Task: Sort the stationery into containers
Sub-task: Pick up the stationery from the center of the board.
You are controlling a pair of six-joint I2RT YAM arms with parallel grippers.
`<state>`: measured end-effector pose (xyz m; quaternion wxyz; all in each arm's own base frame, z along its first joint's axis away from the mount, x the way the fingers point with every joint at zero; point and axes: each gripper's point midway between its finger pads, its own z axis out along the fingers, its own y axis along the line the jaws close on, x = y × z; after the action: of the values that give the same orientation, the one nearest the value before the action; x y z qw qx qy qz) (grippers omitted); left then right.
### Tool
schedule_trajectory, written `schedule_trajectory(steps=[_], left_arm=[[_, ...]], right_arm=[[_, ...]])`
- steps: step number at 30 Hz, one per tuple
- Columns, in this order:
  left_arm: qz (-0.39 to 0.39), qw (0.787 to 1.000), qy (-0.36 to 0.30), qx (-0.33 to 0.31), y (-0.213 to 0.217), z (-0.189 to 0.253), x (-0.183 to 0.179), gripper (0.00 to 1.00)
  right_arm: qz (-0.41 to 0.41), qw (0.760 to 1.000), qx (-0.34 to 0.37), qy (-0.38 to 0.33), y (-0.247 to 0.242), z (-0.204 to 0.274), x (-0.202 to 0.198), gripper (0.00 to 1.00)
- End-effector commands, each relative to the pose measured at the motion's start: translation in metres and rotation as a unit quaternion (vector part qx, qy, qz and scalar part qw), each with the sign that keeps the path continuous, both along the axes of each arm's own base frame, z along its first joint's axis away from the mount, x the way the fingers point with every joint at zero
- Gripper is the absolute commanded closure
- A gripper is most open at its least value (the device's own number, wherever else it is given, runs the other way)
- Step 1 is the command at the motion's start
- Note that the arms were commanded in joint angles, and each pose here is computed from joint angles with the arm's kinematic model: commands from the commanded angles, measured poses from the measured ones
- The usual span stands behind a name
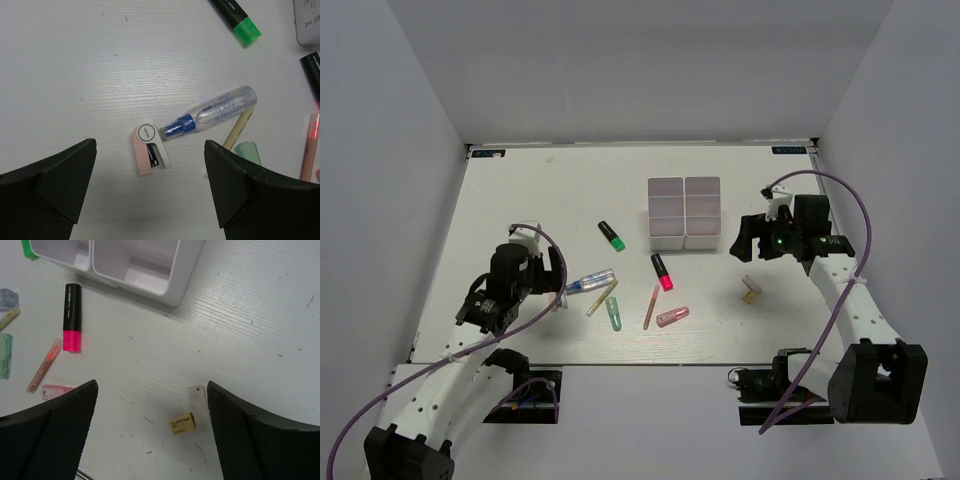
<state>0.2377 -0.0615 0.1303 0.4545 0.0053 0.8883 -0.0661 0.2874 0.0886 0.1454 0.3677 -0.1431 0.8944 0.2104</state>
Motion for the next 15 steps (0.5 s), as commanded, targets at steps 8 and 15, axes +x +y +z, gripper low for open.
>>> schedule_trajectory(steps=[8,15], left_arm=[[-0.024,0.999,0.015,-0.025,-0.015,0.007,0.003,0.18],[-0.014,0.999,0.030,-0.026,-0.015,0.001,0.003,0.93]], right_arm=[[0.042,0.999,0.007,0.009,0.006,0.005,-0.007,0.10],[0.055,0.998,-0.032,-0.006,-0.004,0.002,-0.009,0.10]])
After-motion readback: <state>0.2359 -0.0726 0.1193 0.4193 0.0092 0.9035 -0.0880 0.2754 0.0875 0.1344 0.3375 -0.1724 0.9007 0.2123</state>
